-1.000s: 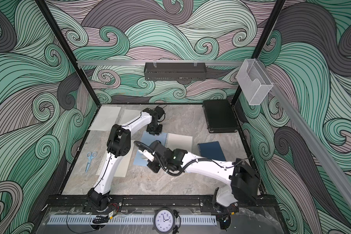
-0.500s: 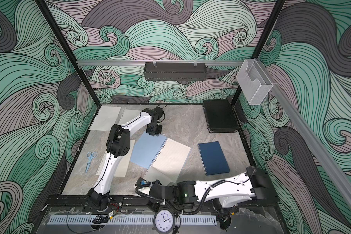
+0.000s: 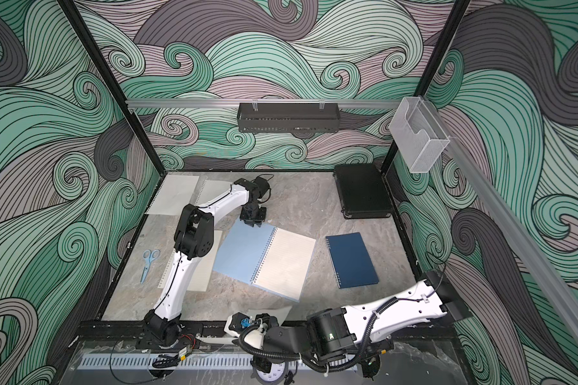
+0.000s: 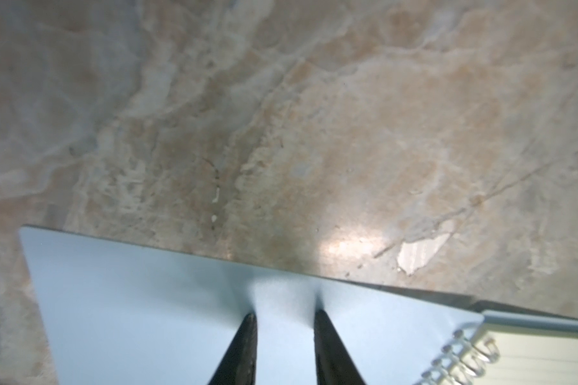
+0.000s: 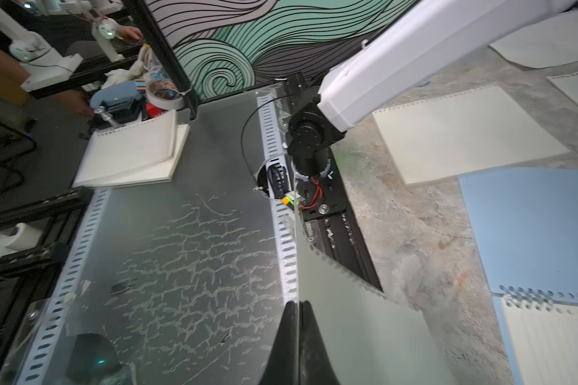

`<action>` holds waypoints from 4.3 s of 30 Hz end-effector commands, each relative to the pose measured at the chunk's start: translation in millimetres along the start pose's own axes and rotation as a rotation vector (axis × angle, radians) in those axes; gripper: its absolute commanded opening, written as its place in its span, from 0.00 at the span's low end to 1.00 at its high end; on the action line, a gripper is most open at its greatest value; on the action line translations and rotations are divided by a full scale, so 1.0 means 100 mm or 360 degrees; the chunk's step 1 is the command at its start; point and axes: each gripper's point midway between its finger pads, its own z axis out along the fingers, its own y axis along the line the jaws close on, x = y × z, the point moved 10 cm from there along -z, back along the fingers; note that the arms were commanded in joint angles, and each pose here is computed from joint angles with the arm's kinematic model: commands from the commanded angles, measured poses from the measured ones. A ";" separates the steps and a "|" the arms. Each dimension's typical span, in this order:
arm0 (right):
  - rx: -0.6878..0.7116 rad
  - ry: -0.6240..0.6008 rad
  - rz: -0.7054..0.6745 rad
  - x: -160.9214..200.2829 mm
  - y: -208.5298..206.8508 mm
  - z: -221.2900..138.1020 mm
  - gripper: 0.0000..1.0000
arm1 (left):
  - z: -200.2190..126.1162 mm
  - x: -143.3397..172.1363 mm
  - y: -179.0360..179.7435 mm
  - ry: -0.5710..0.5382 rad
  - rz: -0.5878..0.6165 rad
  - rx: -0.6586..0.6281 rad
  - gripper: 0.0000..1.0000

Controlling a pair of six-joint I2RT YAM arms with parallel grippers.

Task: Tear off pages from different notebooks
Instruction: Tear off the paper from the notebook, then place the paper at the center of the board.

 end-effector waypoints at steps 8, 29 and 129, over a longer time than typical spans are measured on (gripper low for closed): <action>0.0792 -0.0199 0.0324 -0.30 -1.23 -0.67 0.00 | 0.33 0.13 -0.05 0.0196 -0.0076 0.0154 0.34; 0.1510 -0.0549 0.0959 -1.10 -3.64 -0.74 0.00 | -1.67 0.40 0.76 -0.0523 -0.0269 0.0349 0.45; 0.2332 -0.0758 0.1880 0.49 -5.50 -0.68 0.90 | -0.30 2.25 -0.29 -0.0099 0.0044 0.0247 0.48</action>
